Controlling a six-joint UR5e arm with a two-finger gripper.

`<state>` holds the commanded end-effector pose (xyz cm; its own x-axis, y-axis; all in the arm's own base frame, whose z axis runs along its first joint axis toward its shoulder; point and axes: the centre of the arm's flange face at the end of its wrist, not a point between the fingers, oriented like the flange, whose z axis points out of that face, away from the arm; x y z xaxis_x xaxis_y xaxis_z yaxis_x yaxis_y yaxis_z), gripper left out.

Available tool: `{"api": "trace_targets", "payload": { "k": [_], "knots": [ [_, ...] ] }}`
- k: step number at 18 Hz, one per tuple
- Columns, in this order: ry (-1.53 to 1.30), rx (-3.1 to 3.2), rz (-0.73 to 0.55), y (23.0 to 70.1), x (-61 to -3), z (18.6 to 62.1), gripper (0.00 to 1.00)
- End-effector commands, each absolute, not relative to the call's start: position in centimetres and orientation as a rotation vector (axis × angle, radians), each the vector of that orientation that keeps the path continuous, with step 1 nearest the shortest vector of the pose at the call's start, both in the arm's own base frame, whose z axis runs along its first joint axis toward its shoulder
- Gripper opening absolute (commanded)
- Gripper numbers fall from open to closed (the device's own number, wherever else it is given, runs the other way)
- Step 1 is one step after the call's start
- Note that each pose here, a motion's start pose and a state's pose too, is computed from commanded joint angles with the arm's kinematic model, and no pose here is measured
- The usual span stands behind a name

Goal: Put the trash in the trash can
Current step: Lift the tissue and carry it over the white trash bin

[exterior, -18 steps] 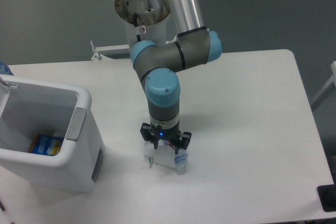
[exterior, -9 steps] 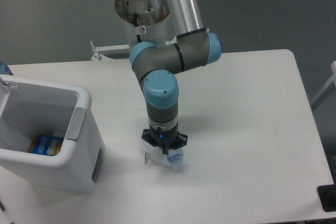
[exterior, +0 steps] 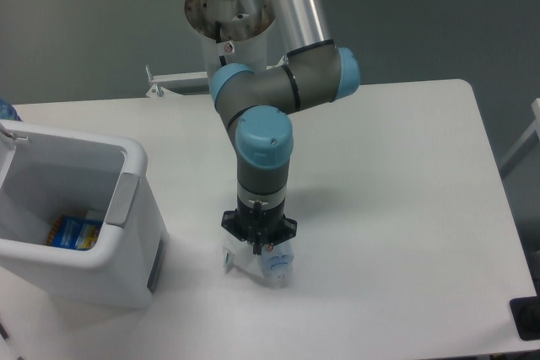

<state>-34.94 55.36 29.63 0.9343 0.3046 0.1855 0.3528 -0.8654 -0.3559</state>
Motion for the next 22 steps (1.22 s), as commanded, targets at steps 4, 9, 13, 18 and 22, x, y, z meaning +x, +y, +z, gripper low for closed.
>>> {"api": "trace_targets", "payload": {
  "k": [4,9,13,18,22],
  "knots": [
    [-0.576,-2.6,-0.212,56.3,-36.7,32.5,0.0],
    [-0.634,-2.5,-0.237,56.8,-38.6,36.0,0.0],
    [-0.699,-2.387,-0.26,56.9,-40.3,40.5,0.0],
    [-0.74,-2.266,-0.258,57.8,-41.1,46.8,0.0],
    [-0.727,-2.217,-0.256,57.2,-40.2,50.3,0.0]
  ]
}}
